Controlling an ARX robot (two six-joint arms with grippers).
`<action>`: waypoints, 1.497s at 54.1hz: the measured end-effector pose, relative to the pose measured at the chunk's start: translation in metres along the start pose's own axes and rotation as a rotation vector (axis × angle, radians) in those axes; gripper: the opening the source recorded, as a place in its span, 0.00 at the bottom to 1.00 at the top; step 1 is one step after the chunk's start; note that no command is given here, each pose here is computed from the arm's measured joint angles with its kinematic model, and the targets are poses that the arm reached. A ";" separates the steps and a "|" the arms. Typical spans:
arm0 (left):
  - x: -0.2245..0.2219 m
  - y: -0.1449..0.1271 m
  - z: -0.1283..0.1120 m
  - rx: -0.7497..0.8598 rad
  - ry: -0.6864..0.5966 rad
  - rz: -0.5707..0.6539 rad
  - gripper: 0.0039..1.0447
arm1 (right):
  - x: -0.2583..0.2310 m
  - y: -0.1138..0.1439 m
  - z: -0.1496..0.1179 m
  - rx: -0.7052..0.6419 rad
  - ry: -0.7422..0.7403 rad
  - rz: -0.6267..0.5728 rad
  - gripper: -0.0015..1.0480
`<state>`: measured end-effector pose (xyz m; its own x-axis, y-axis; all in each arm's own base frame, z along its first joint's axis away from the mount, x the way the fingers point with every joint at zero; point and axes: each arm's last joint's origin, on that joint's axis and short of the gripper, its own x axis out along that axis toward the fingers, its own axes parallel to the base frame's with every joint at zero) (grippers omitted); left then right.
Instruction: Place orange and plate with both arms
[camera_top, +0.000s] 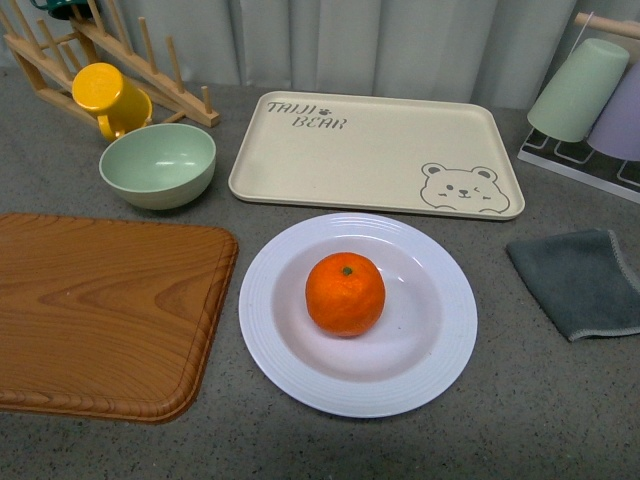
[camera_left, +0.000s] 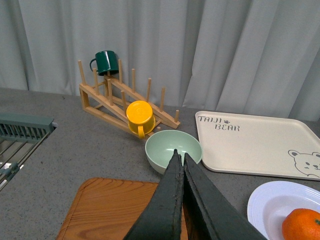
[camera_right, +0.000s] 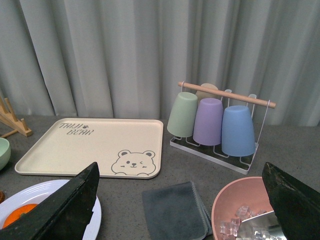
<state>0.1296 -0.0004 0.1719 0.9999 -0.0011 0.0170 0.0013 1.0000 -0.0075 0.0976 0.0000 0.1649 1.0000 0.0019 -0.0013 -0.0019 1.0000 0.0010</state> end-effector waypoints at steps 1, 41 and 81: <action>-0.001 0.000 0.000 0.000 0.000 -0.001 0.04 | 0.000 0.000 0.000 0.000 0.000 0.000 0.91; -0.019 0.000 0.002 0.000 -0.007 0.001 0.04 | 0.000 0.000 0.000 0.000 0.000 0.000 0.91; -0.033 0.000 -0.001 0.000 0.001 -0.002 0.65 | 0.006 0.003 -0.006 -0.011 0.188 -0.107 0.91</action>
<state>0.0967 -0.0002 0.1700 0.9999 -0.0027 0.0158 0.0028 1.0000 -0.0074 0.1039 0.0027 0.1588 0.9767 -0.1049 -0.1871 0.1029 0.9945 -0.0206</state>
